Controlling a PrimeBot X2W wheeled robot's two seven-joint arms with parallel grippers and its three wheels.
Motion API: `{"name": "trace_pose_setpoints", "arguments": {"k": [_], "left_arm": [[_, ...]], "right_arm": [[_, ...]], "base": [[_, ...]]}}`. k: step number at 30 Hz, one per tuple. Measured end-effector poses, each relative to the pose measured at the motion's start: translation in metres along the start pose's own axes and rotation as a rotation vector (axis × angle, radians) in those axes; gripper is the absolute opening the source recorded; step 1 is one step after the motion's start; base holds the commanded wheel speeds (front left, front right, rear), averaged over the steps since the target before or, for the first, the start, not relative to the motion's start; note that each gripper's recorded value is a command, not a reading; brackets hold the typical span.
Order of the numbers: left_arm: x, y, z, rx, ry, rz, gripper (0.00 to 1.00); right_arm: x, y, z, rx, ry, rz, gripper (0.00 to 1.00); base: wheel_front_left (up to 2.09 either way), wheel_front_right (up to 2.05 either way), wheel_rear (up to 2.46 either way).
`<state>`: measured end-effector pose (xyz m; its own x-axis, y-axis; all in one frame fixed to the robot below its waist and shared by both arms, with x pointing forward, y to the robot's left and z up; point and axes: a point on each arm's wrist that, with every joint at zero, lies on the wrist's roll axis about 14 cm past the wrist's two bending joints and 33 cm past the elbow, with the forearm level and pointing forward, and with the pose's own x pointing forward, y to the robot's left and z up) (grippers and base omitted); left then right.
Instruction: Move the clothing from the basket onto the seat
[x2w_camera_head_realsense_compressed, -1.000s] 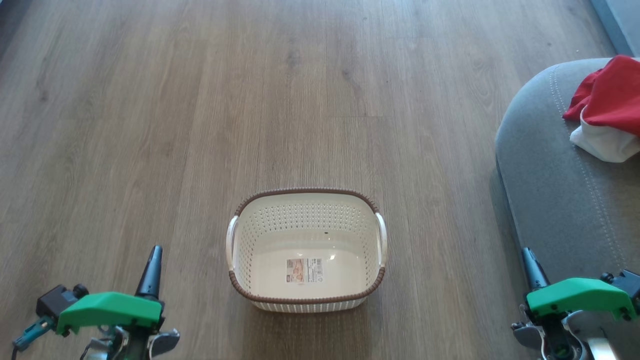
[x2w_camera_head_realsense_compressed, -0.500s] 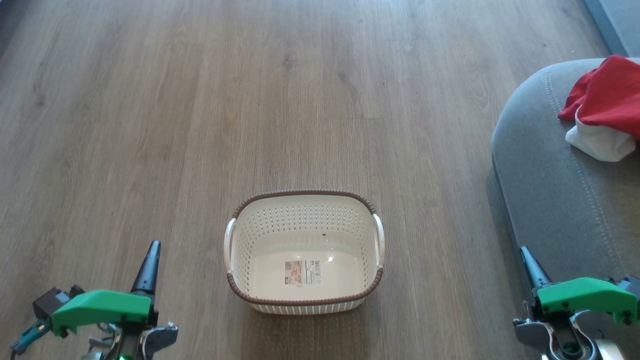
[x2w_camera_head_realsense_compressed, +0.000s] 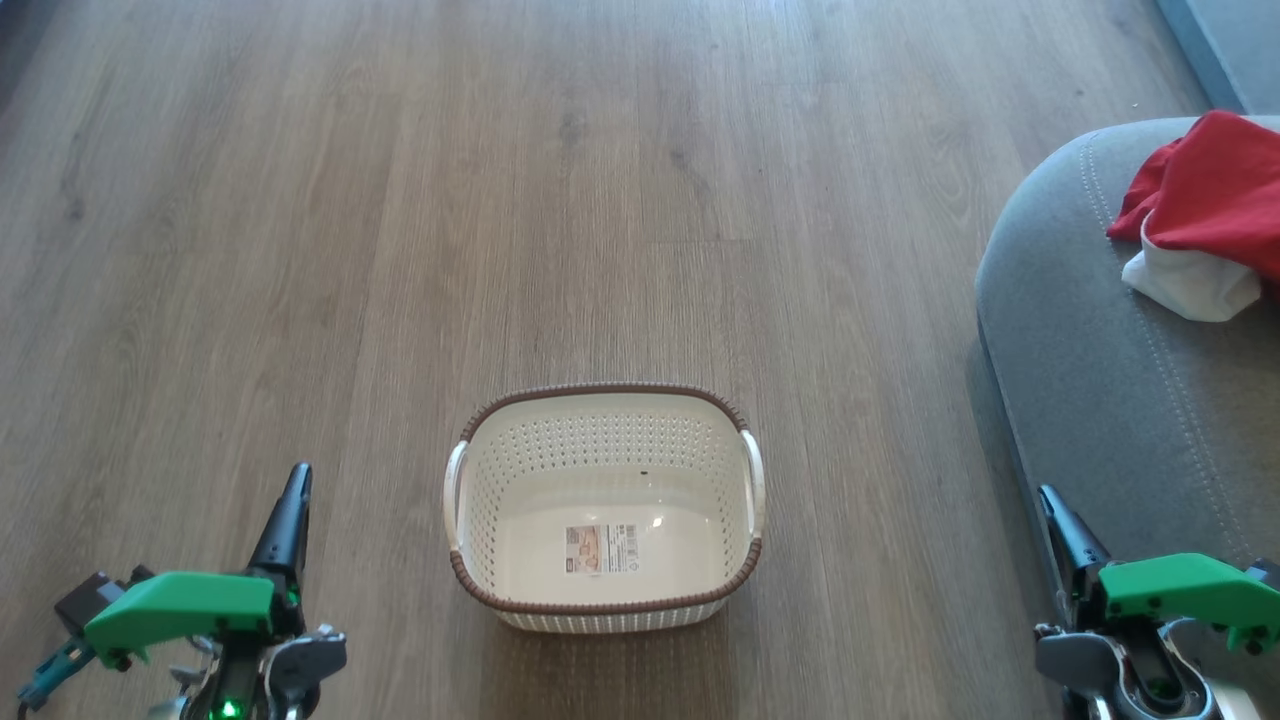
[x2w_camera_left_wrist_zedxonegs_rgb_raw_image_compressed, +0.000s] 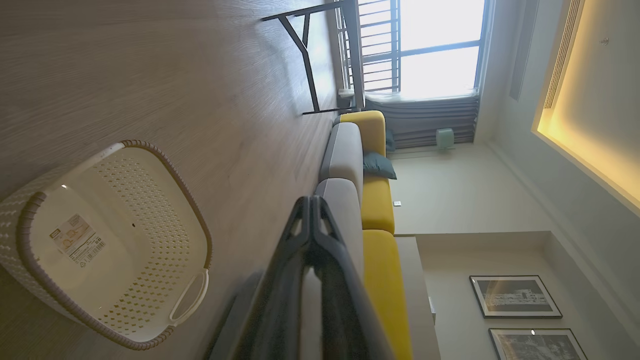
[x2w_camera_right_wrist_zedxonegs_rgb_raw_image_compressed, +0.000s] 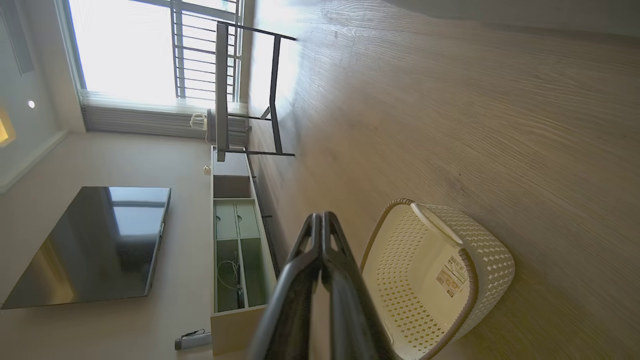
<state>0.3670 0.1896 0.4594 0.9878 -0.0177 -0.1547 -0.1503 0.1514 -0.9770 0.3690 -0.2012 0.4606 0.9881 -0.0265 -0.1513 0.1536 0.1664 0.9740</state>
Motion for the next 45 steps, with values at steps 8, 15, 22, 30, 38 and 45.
{"name": "trace_pose_setpoints", "arguments": {"k": [8,15,22,30,38,45], "left_arm": [[0.001,-0.006,0.001,-0.080,0.003,-0.021,0.00],[0.003,-0.014,0.003,-0.149,0.002,-0.050,0.00],[0.003,-0.015,0.003,-0.149,0.001,-0.052,0.00],[0.003,-0.015,0.003,-0.149,0.001,-0.052,0.00],[0.003,-0.015,0.003,-0.149,0.001,-0.052,0.00],[0.003,-0.015,0.003,-0.149,0.001,-0.052,0.00]], "right_arm": [[0.000,0.005,0.003,0.099,-0.002,0.020,0.00],[0.002,0.015,0.006,0.182,-0.006,0.056,0.00],[0.002,0.016,0.006,0.182,-0.006,0.056,0.00],[0.002,0.016,0.006,0.182,-0.006,0.056,0.00],[0.002,0.016,0.006,0.182,-0.006,0.056,0.00],[0.002,0.016,0.006,0.182,-0.006,0.056,0.00]], "base": [[0.00,0.00,0.00],[0.00,0.00,0.00],[0.00,0.00,0.00],[0.00,0.00,0.00],[0.00,0.00,0.00],[0.00,0.00,0.00]]}}
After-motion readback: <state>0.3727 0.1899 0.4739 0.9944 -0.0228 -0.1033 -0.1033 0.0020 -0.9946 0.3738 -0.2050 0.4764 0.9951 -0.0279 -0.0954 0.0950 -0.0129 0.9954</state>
